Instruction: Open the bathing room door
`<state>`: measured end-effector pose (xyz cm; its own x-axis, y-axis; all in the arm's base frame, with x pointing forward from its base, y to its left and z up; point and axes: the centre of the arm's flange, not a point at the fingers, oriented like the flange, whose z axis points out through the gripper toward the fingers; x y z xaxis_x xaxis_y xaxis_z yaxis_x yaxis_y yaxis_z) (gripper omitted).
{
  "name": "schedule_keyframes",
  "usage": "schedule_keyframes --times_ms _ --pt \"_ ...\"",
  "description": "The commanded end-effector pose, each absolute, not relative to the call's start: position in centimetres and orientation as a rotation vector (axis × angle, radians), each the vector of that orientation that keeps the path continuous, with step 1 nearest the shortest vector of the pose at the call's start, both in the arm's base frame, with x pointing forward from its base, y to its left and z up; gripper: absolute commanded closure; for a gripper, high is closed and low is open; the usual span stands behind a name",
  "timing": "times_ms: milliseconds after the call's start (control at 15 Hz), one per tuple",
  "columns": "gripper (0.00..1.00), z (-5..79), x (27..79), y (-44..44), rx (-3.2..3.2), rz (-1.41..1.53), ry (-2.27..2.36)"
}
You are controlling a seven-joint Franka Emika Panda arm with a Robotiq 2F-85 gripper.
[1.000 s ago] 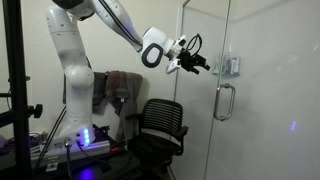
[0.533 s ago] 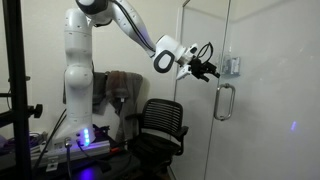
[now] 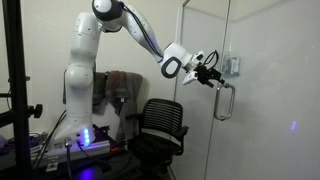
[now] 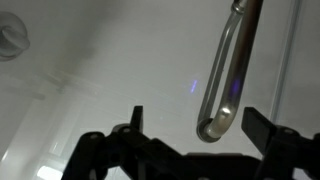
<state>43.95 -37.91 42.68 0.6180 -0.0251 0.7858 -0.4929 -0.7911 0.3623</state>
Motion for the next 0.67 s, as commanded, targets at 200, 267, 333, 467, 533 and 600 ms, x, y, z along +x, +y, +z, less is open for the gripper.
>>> schedule_keyframes --times_ms 200,267,333,467,533,600 --pt "0.00 39.8 46.1 -37.5 2.317 1.043 -0.425" --pt "0.00 40.4 44.7 -37.6 2.318 1.055 -0.407" --pt "0.00 39.9 45.0 -37.4 2.324 1.050 -0.409" --pt "0.00 39.5 45.4 -37.3 2.329 1.046 -0.411" --pt "0.00 39.7 45.2 -37.2 2.299 1.075 -0.412" --pt "0.00 39.5 46.1 -37.3 2.268 1.078 -0.428"
